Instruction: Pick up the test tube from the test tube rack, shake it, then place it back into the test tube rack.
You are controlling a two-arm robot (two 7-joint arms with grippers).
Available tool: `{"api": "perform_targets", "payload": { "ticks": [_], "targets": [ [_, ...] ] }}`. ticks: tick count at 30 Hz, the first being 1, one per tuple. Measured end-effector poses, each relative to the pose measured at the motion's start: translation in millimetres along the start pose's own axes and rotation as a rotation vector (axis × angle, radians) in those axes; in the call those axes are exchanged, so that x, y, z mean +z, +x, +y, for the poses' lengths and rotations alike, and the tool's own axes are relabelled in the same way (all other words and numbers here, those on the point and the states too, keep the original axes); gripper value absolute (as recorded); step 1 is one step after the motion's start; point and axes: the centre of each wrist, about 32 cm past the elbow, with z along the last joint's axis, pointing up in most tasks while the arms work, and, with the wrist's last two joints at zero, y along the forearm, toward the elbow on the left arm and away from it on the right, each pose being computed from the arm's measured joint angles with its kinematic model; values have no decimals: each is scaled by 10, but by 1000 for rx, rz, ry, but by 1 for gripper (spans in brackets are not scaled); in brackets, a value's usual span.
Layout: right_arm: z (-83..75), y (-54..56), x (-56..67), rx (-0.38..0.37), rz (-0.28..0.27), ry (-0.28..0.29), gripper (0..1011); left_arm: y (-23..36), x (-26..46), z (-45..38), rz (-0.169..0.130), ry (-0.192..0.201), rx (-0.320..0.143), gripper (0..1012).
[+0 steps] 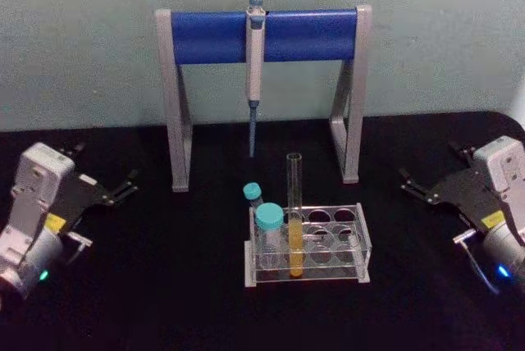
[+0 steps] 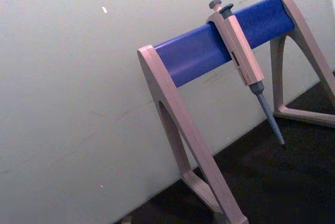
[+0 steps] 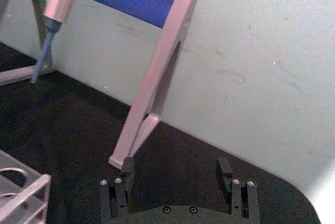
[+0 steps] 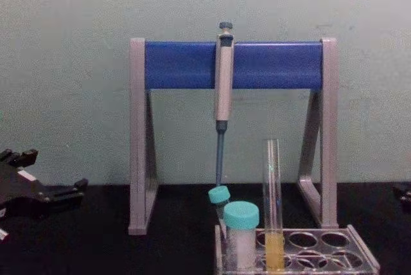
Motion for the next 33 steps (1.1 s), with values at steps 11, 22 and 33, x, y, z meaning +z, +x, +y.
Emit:
{"api": "perform_targets", "payload": {
  "ticks": [11, 22, 33],
  "targets": [
    [-246, -152, 167, 97, 93, 25, 1000, 0, 0, 0, 0, 0, 0, 1001],
    [-361, -284, 319, 278, 239, 59, 1000, 0, 0, 0, 0, 0, 0, 1001],
    [-288, -326, 385, 468, 369, 78, 1000, 0, 0, 0, 0, 0, 0, 1001]
  ]
}}
